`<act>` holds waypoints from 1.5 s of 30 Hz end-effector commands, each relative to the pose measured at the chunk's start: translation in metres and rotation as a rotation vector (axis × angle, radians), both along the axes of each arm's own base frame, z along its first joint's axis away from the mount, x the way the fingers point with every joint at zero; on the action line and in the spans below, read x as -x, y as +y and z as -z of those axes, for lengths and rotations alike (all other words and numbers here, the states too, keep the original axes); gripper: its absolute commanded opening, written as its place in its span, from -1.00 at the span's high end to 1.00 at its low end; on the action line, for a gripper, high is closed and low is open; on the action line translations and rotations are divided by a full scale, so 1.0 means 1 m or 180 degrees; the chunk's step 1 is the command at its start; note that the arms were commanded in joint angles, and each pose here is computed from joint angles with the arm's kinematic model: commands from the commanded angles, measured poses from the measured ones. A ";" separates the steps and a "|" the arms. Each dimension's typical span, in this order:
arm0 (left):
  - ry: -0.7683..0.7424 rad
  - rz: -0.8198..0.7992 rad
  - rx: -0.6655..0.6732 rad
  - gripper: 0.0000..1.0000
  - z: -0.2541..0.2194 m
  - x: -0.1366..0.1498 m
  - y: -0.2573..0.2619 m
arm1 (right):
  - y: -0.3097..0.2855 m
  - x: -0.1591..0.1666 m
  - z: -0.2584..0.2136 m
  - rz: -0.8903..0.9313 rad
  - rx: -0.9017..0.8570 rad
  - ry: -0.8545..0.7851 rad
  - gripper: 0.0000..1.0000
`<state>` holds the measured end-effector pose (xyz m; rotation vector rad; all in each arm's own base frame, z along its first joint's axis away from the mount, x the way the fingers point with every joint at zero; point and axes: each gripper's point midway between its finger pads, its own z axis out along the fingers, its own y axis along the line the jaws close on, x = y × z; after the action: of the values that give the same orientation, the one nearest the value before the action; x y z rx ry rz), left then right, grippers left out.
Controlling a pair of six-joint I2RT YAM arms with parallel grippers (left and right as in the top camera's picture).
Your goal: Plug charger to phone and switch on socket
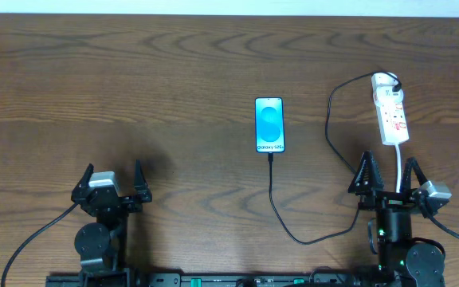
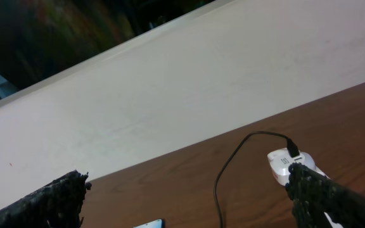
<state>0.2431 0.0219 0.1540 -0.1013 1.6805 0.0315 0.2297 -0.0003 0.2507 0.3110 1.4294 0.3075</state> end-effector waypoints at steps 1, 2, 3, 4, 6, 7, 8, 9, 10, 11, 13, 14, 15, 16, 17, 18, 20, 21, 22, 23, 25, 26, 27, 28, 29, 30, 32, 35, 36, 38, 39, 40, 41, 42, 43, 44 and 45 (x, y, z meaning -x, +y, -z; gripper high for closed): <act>0.0110 0.0057 -0.0022 -0.96 0.015 0.000 -0.003 | -0.002 -0.002 0.008 0.0037 -0.0040 0.0031 -0.98; 0.0110 0.0057 -0.0023 -0.97 0.015 0.000 -0.003 | -0.004 -0.002 0.012 0.0072 -0.0041 0.0045 -0.98; 0.0110 0.0057 -0.0023 -0.97 0.015 0.000 -0.003 | -0.005 -0.005 0.019 0.0089 -0.0039 0.0070 -0.99; 0.0110 0.0057 -0.0023 -0.96 0.015 0.000 -0.003 | -0.006 -0.006 0.022 0.0097 -0.0039 0.0072 -0.98; 0.0110 0.0057 -0.0023 -0.97 0.015 0.000 -0.003 | -0.007 -0.011 0.034 0.0116 -0.0041 0.0046 -0.99; 0.0110 0.0057 -0.0023 -0.96 0.015 0.000 -0.003 | -0.007 -0.013 0.039 0.0113 -0.0044 0.0017 -0.99; 0.0110 0.0057 -0.0023 -0.96 0.015 0.000 -0.003 | -0.007 -0.014 0.043 0.0113 -0.0047 -0.0028 -0.99; 0.0110 0.0057 -0.0022 -0.96 0.015 0.000 -0.003 | -0.007 -0.015 0.046 0.0117 -0.0046 -0.0019 -0.99; 0.0110 0.0057 -0.0022 -0.96 0.015 0.000 -0.003 | -0.007 -0.015 0.046 0.0115 -0.0046 -0.0019 -0.99; 0.0110 0.0057 -0.0022 -0.96 0.015 0.000 -0.003 | -0.007 -0.015 0.045 0.0115 -0.0045 -0.0030 -0.99; 0.0110 0.0057 -0.0022 -0.97 0.015 0.000 -0.003 | -0.007 -0.015 0.046 0.0119 -0.0015 -0.0023 -0.99; 0.0110 0.0057 -0.0023 -0.96 0.015 0.000 -0.003 | -0.007 -0.015 0.046 0.0125 0.0044 -0.0011 -0.99; 0.0110 0.0057 -0.0023 -0.96 0.015 0.000 -0.003 | -0.007 -0.015 0.049 0.0131 0.0116 0.0020 -0.99; 0.0110 0.0057 -0.0023 -0.97 0.015 0.000 -0.003 | -0.007 -0.016 0.056 0.0141 0.0239 0.0115 -0.98; 0.0110 0.0057 -0.0022 -0.98 0.015 0.000 -0.003 | -0.007 -0.016 0.061 0.0146 0.0322 0.0195 -0.99; 0.0110 0.0057 -0.0023 -0.96 0.015 0.000 -0.003 | -0.007 -0.017 0.068 0.0147 0.0399 0.0286 -0.99; 0.0110 0.0057 -0.0022 -0.97 0.015 0.000 -0.003 | -0.007 -0.017 0.081 0.0142 0.0506 0.0459 -0.99; 0.0110 0.0057 -0.0023 -0.96 0.015 0.000 -0.003 | -0.007 -0.016 0.091 0.0134 0.0582 0.0594 -0.99; 0.0110 0.0057 -0.0023 -0.97 0.015 0.000 -0.003 | -0.004 -0.016 0.092 0.0092 0.0669 0.0602 -0.98; 0.0110 0.0057 -0.0022 -0.96 0.015 0.000 -0.003 | -0.003 -0.016 0.092 0.0077 0.0702 0.0599 -0.99; 0.0110 0.0057 -0.0023 -0.96 0.015 0.000 -0.003 | -0.004 -0.016 0.091 0.0088 0.0702 0.0593 -0.98; 0.0110 0.0057 -0.0022 -0.96 0.015 0.000 -0.003 | -0.004 -0.016 0.091 0.0087 0.0702 0.0593 -0.99; 0.0110 0.0057 -0.0022 -0.97 0.015 0.000 -0.003 | -0.004 -0.016 0.091 0.0088 0.0702 0.0593 -0.99; 0.0110 0.0057 -0.0023 -0.96 0.015 0.000 -0.003 | -0.004 -0.016 0.091 0.0087 0.0702 0.0592 -0.98; 0.0110 0.0057 -0.0022 -0.97 0.015 0.000 -0.003 | -0.004 -0.016 0.091 0.0088 0.0702 0.0593 -0.99; 0.0110 0.0057 -0.0023 -0.96 0.015 0.000 -0.003 | -0.004 -0.016 0.091 0.0089 0.0702 0.0592 -0.99; 0.0110 0.0057 -0.0023 -0.96 0.015 0.000 -0.003 | -0.004 -0.016 0.091 0.0091 0.0703 0.0592 -0.99; 0.0110 0.0057 -0.0023 -0.97 0.015 0.000 -0.003 | -0.007 -0.016 0.092 0.0121 0.0700 0.0598 -0.98; 0.0110 0.0057 -0.0023 -0.97 0.015 0.000 -0.003 | -0.009 -0.016 0.092 0.0153 0.0698 0.0602 -0.99; 0.0110 0.0057 -0.0023 -0.97 0.015 0.000 -0.003 | -0.015 -0.016 0.092 0.0224 0.0691 0.0618 -0.98; 0.0110 0.0057 -0.0022 -0.96 0.015 0.000 -0.003 | -0.017 -0.016 0.092 0.0245 0.0689 0.0622 -0.98; 0.0110 0.0057 -0.0022 -0.96 0.015 0.000 -0.003 | -0.020 -0.016 0.092 0.0272 0.0699 0.0627 -0.99; 0.0110 0.0057 -0.0022 -0.97 0.015 0.000 -0.003 | -0.020 -0.016 0.093 0.0270 0.0756 0.0632 -0.98; 0.0110 0.0057 -0.0023 -0.97 0.015 0.000 -0.003 | -0.019 -0.016 0.093 0.0255 0.0835 0.0637 -0.99; 0.0110 0.0057 -0.0022 -0.96 0.015 0.000 -0.003 | -0.017 -0.016 0.093 0.0221 0.0961 0.0643 -0.99; 0.0110 0.0057 -0.0022 -0.96 0.015 0.000 -0.003 | -0.015 -0.016 0.093 0.0188 0.1030 0.0643 -0.99; 0.0110 0.0057 -0.0022 -0.96 0.015 0.000 -0.003 | -0.012 -0.016 0.094 0.0141 0.1123 0.0644 -0.99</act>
<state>0.2431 0.0218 0.1542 -0.1006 1.6797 0.0309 0.2458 -0.0181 0.1582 0.1875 1.6295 0.0262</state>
